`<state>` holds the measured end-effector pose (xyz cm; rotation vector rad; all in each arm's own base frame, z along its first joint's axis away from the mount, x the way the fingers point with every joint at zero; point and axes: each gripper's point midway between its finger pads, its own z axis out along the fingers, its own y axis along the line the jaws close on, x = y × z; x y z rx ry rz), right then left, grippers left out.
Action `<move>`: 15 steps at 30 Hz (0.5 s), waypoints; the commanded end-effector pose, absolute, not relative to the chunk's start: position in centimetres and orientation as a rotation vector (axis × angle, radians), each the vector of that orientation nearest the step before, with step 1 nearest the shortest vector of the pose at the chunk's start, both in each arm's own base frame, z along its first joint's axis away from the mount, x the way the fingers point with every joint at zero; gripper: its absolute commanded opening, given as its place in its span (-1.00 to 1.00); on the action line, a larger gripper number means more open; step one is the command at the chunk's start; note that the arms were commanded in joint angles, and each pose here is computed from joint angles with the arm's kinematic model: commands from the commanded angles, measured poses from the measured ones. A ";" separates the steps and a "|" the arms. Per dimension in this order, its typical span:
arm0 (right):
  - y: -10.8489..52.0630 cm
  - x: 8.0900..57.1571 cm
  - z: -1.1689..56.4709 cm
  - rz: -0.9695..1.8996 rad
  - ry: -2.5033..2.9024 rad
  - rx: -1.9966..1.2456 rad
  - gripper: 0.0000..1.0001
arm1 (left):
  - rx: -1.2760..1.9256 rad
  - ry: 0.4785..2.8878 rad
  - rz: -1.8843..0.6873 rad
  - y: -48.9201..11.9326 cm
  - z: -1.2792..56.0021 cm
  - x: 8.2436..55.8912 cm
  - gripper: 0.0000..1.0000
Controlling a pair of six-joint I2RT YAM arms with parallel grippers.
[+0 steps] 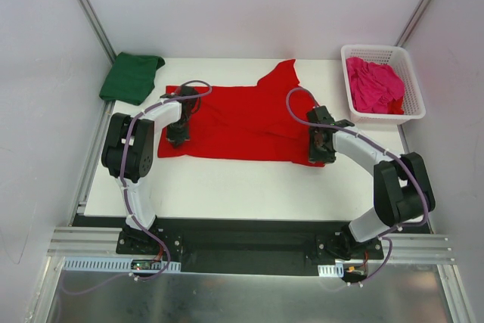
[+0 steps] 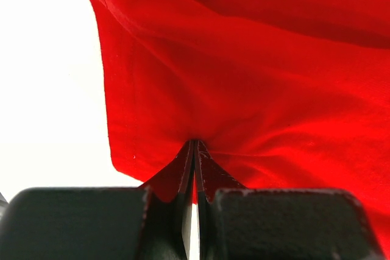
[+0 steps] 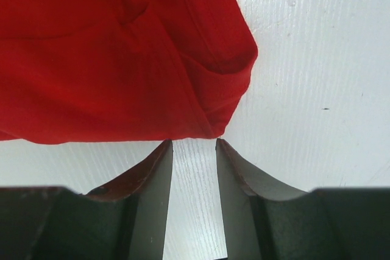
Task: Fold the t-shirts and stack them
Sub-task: Fold the flattened tshirt in 1/3 of the way
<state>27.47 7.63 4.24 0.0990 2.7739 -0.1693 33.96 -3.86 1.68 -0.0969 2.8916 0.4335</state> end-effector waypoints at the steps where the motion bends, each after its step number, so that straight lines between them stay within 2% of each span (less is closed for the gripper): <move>1: 7.4 28.0 3.8 -0.184 2.768 0.107 -0.29 | -0.085 2.954 0.432 -3.5 1.2 33.0 -1.00; 4: 7.5 28.2 3.3 -0.164 2.783 0.113 -0.50 | -0.081 2.952 0.439 -3.5 1.2 33.0 -1.00; 12: 7.3 28.1 2.5 -0.156 2.803 0.126 -0.45 | -0.078 2.952 0.444 -3.4 1.2 32.9 -1.00; 15: 7.2 28.1 2.3 -0.147 2.808 0.133 -0.71 | -0.080 2.951 0.453 -3.3 1.2 32.9 -1.00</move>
